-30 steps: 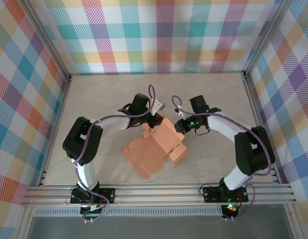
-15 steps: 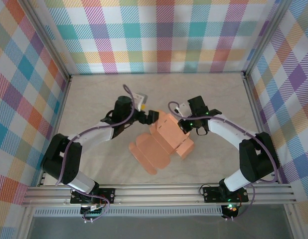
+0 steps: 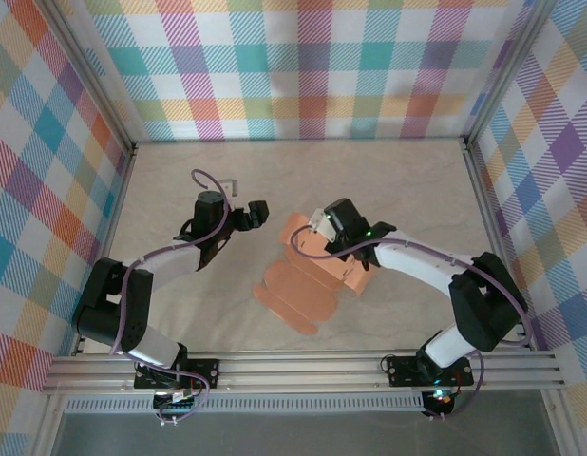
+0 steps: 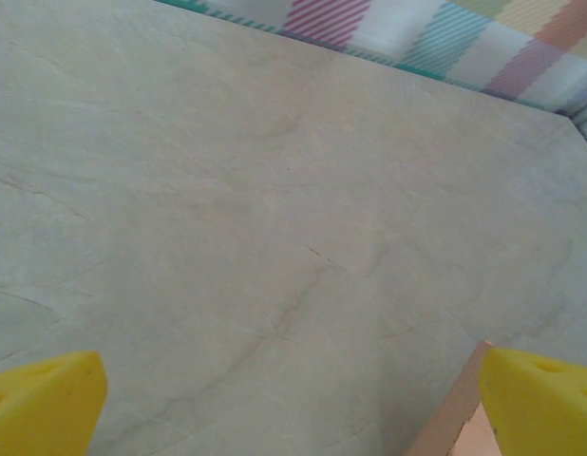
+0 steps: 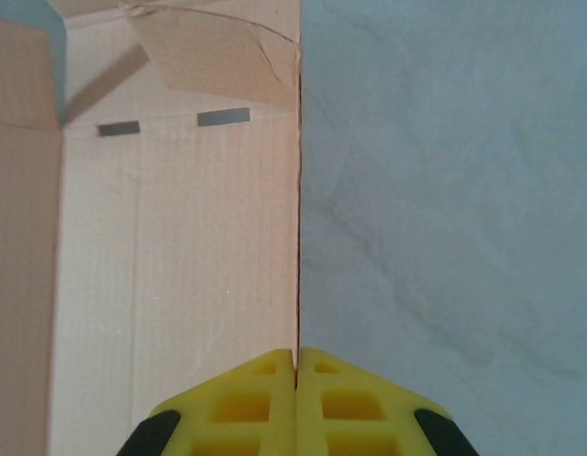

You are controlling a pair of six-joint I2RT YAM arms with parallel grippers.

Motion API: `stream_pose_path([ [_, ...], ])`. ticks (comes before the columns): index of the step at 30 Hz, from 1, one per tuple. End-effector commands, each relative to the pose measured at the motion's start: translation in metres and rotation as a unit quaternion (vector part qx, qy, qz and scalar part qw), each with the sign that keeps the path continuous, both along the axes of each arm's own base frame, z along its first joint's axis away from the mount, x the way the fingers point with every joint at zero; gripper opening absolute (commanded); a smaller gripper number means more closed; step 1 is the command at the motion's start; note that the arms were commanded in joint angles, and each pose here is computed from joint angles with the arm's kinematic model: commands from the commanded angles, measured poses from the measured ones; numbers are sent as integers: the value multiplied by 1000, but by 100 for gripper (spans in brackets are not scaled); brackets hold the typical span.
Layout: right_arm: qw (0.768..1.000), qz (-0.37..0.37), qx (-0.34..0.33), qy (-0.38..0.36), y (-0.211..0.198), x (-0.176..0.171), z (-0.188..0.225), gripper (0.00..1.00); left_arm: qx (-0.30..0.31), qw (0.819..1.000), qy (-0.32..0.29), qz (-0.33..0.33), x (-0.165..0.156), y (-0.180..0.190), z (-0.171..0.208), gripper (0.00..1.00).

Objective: Fold the paper box

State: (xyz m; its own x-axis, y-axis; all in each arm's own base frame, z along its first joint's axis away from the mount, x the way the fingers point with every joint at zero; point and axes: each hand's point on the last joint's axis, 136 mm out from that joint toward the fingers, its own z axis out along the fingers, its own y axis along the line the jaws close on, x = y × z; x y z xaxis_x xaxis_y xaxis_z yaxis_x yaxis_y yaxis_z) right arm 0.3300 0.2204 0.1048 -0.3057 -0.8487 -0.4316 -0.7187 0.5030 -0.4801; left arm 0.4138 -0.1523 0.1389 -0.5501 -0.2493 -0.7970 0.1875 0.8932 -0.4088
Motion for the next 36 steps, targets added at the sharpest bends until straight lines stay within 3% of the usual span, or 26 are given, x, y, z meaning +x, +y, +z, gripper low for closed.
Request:
stream_pose_path([
  [1, 993, 5, -88, -80, -5, 13, -2, 0, 2, 999, 13, 48, 12, 22, -8, 100],
  [6, 982, 18, -114, -147, 2, 20, 8, 0, -19, 997, 50, 55, 20, 29, -29, 100],
  [10, 970, 28, -138, -199, 6, 26, 12, 0, -42, 997, 45, 41, 24, 23, -32, 100],
  [18, 962, 39, -129, -238, 12, 29, 25, 0, -21, 997, 69, 31, 37, 19, -51, 100],
  [22, 955, 48, -129, -261, 15, 27, 29, 0, -26, 996, 84, 14, 45, 9, -61, 93],
  [26, 940, 53, -147, -305, 17, 24, 32, 0, -30, 996, 88, 3, 47, 1, -66, 87],
  [36, 910, 16, -181, -372, 21, 25, 40, 0, -20, 995, 98, -22, 47, -11, -75, 88],
])
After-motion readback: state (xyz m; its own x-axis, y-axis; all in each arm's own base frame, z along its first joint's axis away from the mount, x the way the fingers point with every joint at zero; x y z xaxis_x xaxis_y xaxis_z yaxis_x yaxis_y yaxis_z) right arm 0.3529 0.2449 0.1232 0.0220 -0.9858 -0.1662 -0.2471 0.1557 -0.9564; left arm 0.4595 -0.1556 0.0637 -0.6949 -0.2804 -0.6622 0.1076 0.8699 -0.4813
